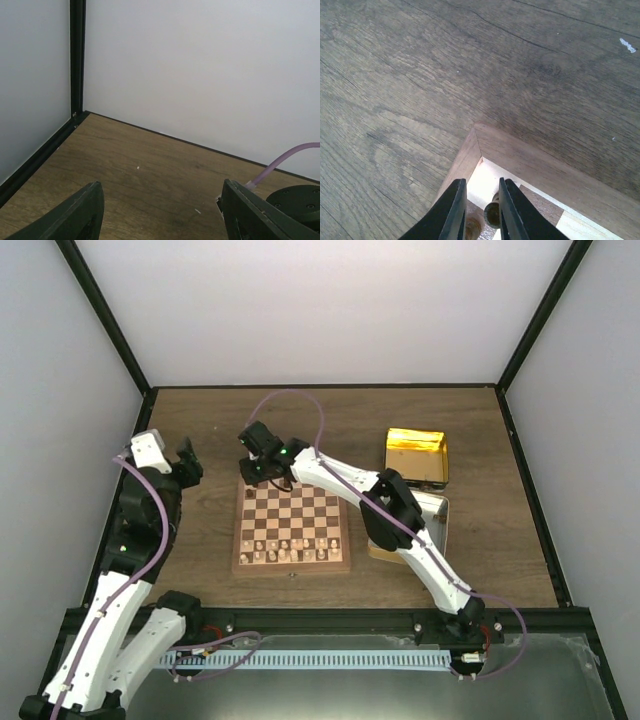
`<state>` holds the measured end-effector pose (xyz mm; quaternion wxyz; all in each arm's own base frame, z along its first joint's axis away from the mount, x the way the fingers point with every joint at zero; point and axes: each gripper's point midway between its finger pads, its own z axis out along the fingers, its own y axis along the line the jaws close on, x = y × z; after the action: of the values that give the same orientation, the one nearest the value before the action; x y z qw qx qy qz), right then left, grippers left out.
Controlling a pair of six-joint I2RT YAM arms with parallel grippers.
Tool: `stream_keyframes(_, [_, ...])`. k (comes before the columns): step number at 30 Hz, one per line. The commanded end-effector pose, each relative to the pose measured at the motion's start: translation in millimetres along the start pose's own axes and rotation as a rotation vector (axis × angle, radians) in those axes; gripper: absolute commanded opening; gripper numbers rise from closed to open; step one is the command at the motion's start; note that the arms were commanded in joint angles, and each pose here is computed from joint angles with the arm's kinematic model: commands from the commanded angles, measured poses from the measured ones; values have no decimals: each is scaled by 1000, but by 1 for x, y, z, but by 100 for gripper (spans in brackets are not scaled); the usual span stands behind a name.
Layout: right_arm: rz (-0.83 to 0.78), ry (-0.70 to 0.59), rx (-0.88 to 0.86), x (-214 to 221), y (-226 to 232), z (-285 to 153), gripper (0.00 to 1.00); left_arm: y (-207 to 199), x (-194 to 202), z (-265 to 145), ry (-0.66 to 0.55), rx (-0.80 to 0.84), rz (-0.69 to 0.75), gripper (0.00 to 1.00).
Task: Set up the chess pieces on the board
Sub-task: Place the chess piece on the chessboard.
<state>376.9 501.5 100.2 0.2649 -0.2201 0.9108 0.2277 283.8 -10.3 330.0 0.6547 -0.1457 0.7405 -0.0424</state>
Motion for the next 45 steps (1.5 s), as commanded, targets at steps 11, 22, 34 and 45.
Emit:
stream_keyframes(11, [-10,37,64,12,-9,5,29,0,7,4,11,-1,-5,67])
stream_keyframes(22, [16,75,-19,21,4,11,26,1,9,5,14,-6,-3,67])
stream_keyframes(34, [22,95,27,30,-6,20,25,2,12,6,20,-12,-2,67])
stream_keyframes(45, [24,57,-37,19,7,21,17,3,12,5,20,-13,-2,67])
